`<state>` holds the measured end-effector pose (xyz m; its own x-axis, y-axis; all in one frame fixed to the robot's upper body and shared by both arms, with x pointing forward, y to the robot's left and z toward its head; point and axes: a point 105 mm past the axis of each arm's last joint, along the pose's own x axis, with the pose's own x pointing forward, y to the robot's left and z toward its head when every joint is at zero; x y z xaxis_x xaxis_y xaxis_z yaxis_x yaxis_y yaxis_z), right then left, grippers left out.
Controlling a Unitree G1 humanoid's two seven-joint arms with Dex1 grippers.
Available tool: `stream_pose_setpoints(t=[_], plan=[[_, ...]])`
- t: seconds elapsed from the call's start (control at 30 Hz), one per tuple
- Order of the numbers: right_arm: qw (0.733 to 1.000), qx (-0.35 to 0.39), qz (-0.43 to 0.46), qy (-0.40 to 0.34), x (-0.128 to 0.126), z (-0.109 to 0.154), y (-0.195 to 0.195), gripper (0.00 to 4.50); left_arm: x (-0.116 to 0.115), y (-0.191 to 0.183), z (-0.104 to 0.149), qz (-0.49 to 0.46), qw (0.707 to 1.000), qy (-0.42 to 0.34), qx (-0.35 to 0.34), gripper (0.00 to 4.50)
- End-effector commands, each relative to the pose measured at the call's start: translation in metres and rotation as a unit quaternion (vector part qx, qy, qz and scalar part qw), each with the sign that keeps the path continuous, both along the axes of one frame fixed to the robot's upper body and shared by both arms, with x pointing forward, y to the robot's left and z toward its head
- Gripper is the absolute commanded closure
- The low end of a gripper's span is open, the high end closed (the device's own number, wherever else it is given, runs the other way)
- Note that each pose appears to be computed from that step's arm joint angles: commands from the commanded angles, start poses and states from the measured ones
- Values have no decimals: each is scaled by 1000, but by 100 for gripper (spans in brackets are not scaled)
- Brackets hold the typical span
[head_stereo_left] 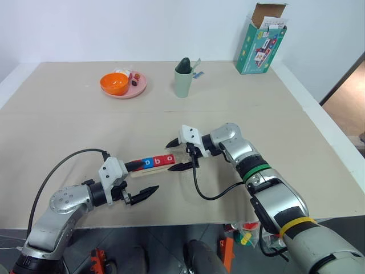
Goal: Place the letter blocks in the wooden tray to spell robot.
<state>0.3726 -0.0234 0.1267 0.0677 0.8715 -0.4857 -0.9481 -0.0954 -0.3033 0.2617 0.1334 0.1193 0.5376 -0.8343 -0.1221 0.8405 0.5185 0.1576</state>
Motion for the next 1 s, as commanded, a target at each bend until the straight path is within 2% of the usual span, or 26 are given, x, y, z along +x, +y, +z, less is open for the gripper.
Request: stream_pose_setpoints(t=[0.03,0.17,0.2,0.4,0.57,0.77,1.0], plan=[[999,37,-9,-20,5,24,4,7,-3,-3,9,-9,1000,-20,-2,0],[996,81,-17,-20,2,40,3,7,-4,-2,10,-8,1000,-19,-2,0],[995,93,-14,-17,-2,45,2,61,-4,-2,9,-8,1000,-19,-1,0],[989,143,-9,23,-34,59,-2,263,-3,-1,9,-9,1000,-17,2,0],[986,141,-46,73,-52,37,-6,442,0,-2,10,-12,1000,-17,1,0],[985,119,-99,77,-45,17,-7,449,4,-4,17,-9,1000,-17,-23,0],[986,101,-109,76,-40,8,-8,449,5,-4,20,-5,999,-10,-34,0]])
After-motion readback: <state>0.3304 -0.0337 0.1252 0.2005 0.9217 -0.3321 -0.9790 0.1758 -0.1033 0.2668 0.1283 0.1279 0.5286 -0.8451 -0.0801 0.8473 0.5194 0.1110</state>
